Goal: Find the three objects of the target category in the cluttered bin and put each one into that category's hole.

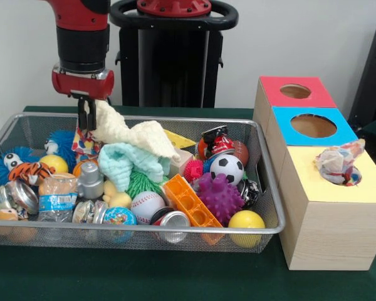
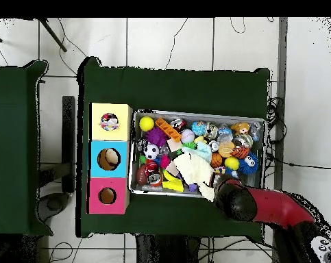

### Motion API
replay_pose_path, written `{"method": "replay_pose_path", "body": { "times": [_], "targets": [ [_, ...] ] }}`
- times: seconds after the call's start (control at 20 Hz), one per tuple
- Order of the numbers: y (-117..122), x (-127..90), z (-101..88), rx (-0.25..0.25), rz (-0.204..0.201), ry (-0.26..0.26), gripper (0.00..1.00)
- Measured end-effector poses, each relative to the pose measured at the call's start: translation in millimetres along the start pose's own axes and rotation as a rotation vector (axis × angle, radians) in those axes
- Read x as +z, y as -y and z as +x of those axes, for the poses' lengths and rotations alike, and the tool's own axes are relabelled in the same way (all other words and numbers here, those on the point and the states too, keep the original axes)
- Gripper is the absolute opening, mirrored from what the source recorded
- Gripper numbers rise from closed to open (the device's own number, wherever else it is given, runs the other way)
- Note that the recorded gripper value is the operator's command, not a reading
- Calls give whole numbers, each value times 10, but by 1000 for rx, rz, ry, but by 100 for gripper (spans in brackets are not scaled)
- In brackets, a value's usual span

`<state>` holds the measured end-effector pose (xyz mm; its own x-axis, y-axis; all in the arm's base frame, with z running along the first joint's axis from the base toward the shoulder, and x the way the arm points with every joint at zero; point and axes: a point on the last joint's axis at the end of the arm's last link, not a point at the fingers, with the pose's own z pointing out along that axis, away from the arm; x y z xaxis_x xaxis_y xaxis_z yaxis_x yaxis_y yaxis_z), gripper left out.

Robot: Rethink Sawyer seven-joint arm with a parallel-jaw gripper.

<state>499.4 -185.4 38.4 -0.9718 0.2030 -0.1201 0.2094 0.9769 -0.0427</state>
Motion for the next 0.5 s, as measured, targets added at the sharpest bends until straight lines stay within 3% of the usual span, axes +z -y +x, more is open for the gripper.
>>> {"method": "replay_pose_path", "body": {
  "times": [0.5],
  "targets": [
    [-5, -4, -51, -2, 3, 9, 100]
  ]
}}
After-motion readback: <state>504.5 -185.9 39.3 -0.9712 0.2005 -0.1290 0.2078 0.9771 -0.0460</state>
